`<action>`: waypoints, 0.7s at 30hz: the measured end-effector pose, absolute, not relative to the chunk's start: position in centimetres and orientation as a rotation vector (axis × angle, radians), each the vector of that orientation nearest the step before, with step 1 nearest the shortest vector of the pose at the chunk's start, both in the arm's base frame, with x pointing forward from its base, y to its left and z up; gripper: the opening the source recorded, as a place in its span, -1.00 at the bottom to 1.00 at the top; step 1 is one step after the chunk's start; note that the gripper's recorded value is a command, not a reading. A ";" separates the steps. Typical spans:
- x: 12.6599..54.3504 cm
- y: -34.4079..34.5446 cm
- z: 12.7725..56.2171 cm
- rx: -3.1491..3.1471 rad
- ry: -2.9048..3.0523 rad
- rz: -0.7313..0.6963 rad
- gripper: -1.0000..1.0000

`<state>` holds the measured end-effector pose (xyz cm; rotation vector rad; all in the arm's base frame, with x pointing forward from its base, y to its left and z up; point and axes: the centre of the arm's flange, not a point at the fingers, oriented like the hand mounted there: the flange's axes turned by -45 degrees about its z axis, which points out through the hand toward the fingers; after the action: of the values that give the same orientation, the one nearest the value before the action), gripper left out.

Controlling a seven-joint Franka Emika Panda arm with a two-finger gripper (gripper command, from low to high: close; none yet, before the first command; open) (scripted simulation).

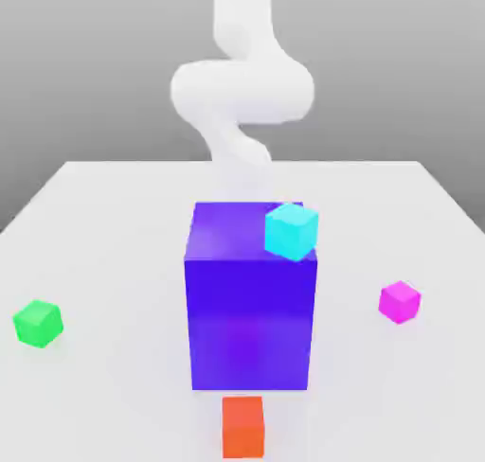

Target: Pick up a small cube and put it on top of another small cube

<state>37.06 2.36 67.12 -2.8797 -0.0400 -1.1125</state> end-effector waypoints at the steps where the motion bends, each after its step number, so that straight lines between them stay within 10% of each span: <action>1: 37.9 3.5 65.4 -2.877 -0.066 -1.065 0.00; 11: 40.1 15.8 48.2 -2.882 -0.309 -0.645 0.00; 21: 32.4 25.4 31.8 -2.937 -0.568 -0.275 0.00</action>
<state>32.39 25.40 31.83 -2.9367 -0.5683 -0.2751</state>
